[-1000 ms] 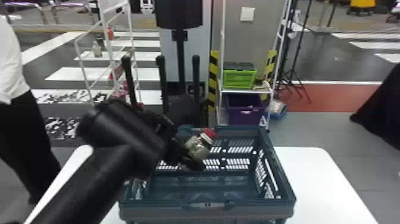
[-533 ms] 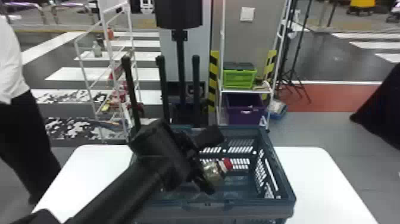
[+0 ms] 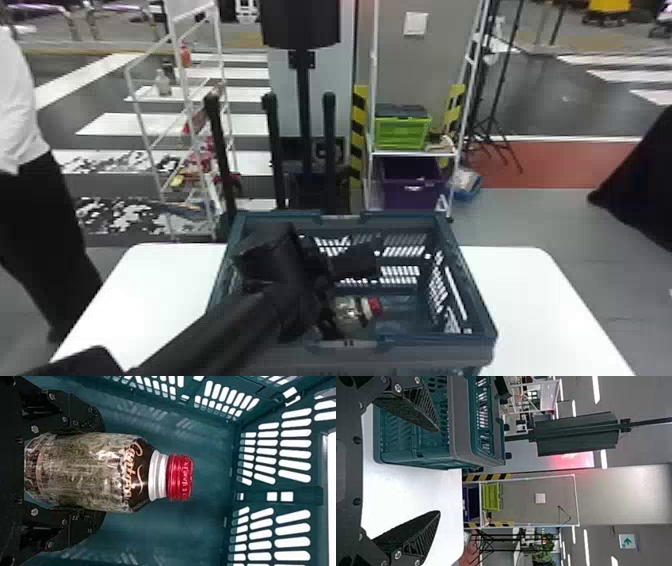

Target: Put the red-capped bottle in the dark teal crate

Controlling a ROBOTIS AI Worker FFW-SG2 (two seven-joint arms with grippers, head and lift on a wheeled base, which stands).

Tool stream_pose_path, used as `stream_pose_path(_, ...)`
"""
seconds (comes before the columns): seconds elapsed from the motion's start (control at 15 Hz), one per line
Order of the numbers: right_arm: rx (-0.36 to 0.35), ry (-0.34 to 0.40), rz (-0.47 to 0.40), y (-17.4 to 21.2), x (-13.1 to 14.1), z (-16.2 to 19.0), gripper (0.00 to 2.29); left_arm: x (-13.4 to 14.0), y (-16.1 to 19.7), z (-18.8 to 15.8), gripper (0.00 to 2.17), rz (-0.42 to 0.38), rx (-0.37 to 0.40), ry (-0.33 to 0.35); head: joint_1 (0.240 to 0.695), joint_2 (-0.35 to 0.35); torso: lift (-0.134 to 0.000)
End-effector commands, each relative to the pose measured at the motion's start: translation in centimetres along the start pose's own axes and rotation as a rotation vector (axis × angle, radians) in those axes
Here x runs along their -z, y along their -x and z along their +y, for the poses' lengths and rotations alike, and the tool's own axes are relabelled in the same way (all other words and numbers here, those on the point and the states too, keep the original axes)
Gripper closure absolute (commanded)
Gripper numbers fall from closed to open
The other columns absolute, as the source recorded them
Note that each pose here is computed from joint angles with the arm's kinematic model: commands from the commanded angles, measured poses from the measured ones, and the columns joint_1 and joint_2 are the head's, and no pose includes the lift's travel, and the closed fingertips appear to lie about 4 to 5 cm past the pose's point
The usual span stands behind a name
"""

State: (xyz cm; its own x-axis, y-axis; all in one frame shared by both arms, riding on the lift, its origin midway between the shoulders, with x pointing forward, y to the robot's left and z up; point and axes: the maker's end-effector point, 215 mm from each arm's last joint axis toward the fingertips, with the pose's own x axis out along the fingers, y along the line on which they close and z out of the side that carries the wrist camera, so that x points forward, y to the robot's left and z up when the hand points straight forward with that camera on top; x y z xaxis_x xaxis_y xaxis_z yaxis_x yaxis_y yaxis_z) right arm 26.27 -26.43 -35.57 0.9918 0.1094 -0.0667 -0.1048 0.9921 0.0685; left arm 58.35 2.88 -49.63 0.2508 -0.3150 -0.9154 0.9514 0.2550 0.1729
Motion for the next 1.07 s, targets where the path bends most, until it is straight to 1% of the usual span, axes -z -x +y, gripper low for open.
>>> stream_pose_path(0.0,0.0,0.0,-0.007,0.2,-0.3,0.1,0.15,0.1,-0.3,-0.1,1.02,0.0,-0.009,0.004,0.499,0.0,0.0)
stream_pose_path(0.07,-0.001,0.002,-0.005,0.3,-0.3,0.1,0.15,-0.1,-0.3,0.0,0.19,-0.008,-0.024,0.007,0.499,0.0,0.0)
stream_pose_path(0.13,0.0,0.002,-0.004,0.3,-0.3,0.2,0.15,-0.1,-0.2,0.4,0.0,-0.007,-0.043,0.01,0.499,0.0,0.0)
stream_pose_path(0.27,0.0,0.004,-0.022,0.6,-0.9,0.1,0.15,0.0,0.5,1.7,0.0,-0.008,-0.101,0.03,0.499,0.0,0.0)
stream_pose_path(0.4,-0.001,0.006,-0.022,0.7,-1.0,0.2,0.15,-0.3,1.8,3.0,0.02,-0.02,-0.156,0.051,0.499,0.0,0.0)
stream_pose_path(0.47,0.0,0.007,-0.022,0.8,-1.0,0.1,0.15,0.4,2.8,3.7,0.02,-0.015,-0.178,0.085,0.499,0.0,0.0)
stream_pose_path(0.53,0.002,0.007,-0.024,0.9,-1.1,0.0,0.15,0.0,3.7,4.4,0.03,-0.042,-0.202,0.102,0.499,0.0,0.0)
stream_pose_path(0.6,0.002,0.007,-0.024,0.9,-1.1,0.0,0.15,0.6,4.9,5.3,0.03,-0.062,-0.227,0.144,0.499,0.0,0.0)
stream_pose_path(0.67,0.003,0.008,-0.023,0.9,-1.0,0.0,0.15,-0.3,6.3,6.3,0.03,-0.107,-0.259,0.172,0.499,0.0,0.0)
stream_pose_path(0.73,0.003,0.01,-0.024,0.9,-1.1,-0.1,0.15,-0.1,7.6,7.0,0.03,-0.123,-0.284,0.205,0.499,0.0,0.0)
stream_pose_path(0.8,0.003,0.01,-0.024,0.9,-1.1,-0.1,0.15,0.2,9.3,7.9,0.03,-0.152,-0.317,0.256,0.499,0.0,0.0)
stream_pose_path(0.93,0.004,0.011,-0.028,0.8,-1.2,-0.2,0.15,-0.4,13.4,9.4,0.04,-0.271,-0.364,0.357,0.499,0.0,0.0)
stream_pose_path(1.0,0.006,0.014,-0.028,0.7,-1.2,-0.3,0.15,-0.2,15.9,9.7,0.04,-0.334,-0.394,0.424,0.499,0.0,0.0)
